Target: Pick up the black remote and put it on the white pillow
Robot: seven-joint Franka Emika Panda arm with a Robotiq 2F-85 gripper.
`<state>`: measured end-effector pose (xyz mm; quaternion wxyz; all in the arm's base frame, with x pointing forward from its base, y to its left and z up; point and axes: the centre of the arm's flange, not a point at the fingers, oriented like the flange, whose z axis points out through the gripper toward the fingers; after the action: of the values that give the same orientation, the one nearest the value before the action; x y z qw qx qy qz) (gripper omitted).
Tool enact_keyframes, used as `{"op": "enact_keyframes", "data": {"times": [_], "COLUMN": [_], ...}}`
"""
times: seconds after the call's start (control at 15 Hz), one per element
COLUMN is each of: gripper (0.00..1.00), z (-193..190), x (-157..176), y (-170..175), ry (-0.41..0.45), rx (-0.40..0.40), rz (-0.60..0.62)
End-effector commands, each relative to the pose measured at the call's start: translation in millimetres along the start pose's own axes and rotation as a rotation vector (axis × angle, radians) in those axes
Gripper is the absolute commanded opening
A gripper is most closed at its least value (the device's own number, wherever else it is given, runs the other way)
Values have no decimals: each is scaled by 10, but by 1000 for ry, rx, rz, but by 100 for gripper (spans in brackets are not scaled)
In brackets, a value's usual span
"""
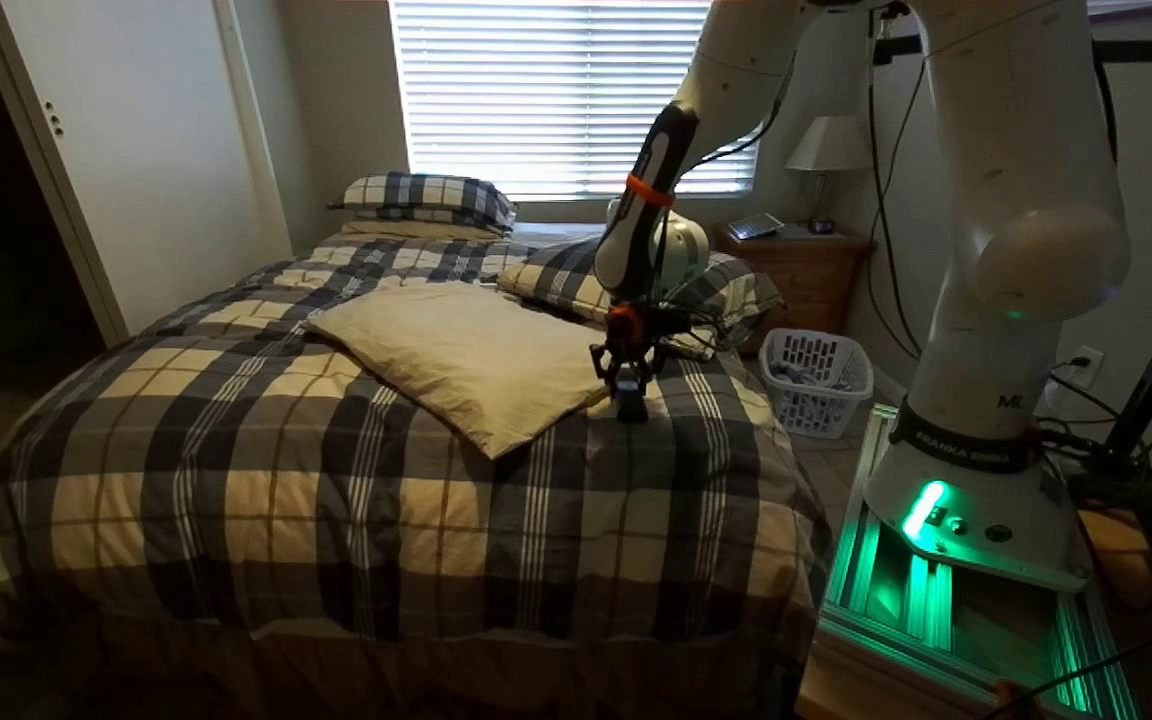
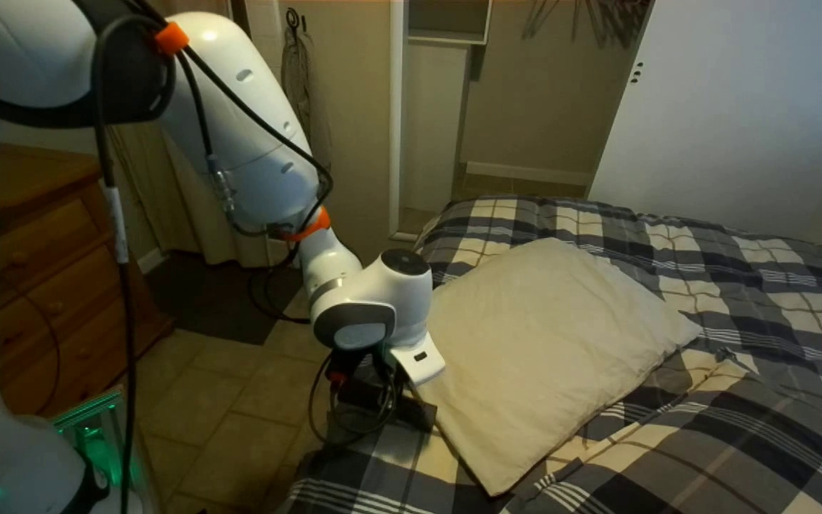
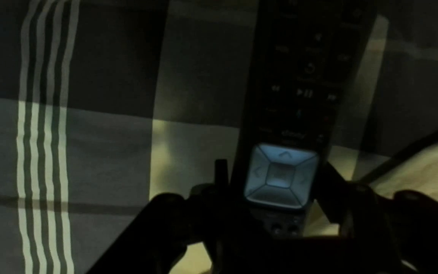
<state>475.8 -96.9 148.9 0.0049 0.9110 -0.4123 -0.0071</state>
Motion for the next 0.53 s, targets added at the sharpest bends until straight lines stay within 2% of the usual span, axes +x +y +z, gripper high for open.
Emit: {"op": "enact_keyframes", "data": {"times": [0.0, 0.47], "gripper": [32, 32], "z": [-541, -1120], "x": [-13, 251], "y": [-112, -495], "ry": [84, 224], "rx": [26, 23], "rz": [-148, -403]}}
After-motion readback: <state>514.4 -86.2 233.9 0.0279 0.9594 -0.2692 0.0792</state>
